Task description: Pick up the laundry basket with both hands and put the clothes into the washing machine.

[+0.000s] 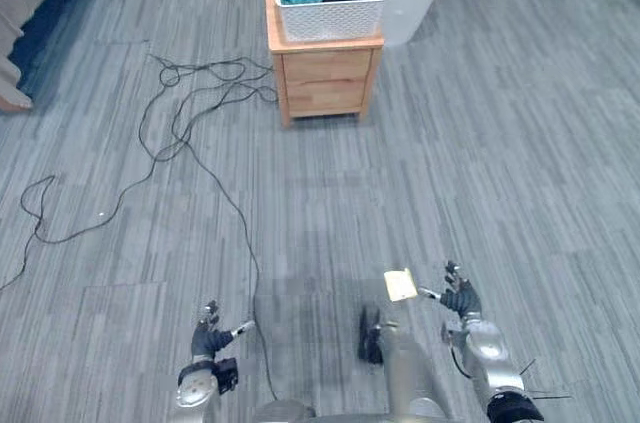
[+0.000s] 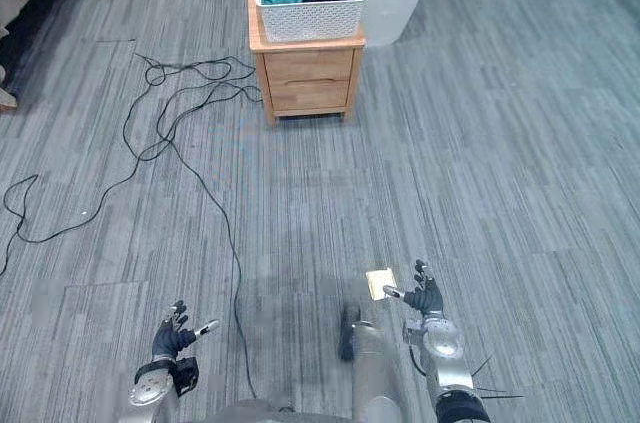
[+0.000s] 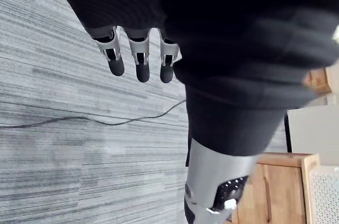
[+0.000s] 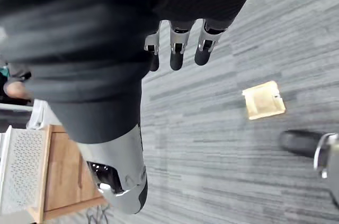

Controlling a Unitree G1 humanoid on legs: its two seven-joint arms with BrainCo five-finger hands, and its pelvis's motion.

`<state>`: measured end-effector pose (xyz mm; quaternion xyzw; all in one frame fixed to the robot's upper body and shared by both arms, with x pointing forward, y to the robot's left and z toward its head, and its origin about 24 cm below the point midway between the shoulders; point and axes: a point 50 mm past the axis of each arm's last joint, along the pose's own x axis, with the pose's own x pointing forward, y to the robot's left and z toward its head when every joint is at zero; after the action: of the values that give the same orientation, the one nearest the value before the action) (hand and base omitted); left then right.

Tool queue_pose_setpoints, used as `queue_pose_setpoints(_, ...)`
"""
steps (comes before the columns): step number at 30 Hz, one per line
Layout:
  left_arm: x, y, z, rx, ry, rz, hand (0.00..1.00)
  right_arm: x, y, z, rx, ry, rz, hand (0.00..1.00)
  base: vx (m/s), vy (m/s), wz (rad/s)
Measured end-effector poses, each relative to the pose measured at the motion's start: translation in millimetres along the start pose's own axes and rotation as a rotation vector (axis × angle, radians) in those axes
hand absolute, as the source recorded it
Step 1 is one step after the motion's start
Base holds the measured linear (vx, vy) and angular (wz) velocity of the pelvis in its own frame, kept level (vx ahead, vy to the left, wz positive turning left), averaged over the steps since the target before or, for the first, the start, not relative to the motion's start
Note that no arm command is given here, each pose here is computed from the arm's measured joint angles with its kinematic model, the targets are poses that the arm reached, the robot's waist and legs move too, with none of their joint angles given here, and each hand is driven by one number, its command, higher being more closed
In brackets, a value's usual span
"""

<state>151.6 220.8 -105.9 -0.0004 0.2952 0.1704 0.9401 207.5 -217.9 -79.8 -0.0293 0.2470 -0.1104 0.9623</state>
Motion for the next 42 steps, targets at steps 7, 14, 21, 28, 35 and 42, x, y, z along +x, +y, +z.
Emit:
queue_pose_setpoints(7,-1.5,-9.3,0.2,-0.043,-0.003,-0.012,0.0,-4.9,27.7,6.7,0.021,-0.046,0.076,0.0,0.7,-0.158,-0.05)
queue_pose_setpoints(14,-7.2,-10.9,-6.7,-0.045,0.015,-0.029,0.0,-1.0,22.1,5.1,0.045,-0.027,0.041,0.0,0.63,0.11,-0.37)
queue_pose_setpoints(21,-3.5,-10.9,-9.1,-0.015,0.039,-0.036,0.0,-7.1,23.7,-9.8,0.052,0.025,0.023,0.0,0.68,0.288,-0.16)
queue_pose_setpoints(28,-1.8,-1.1,-11.2,0.049,0.053,-0.034,0.0,-11.8,29.9,-13.4,0.03,0.026,0.055,0.0,0.46,0.052,0.17)
queue_pose_setpoints(35,-12.7,-10.2,-31.5,0.048,0.126,-0.048,0.0,-24.1,20.5,-28.7,0.036,0.066,0.027,0.0,0.42,-0.161,0.31)
queue_pose_setpoints(42,-16.5,-24.7,-29.9,0.012,0.111,-0.074,0.0,-25.9,26.4,-22.3,0.089,0.033,0.014,0.0,0.32,-0.085,-0.19)
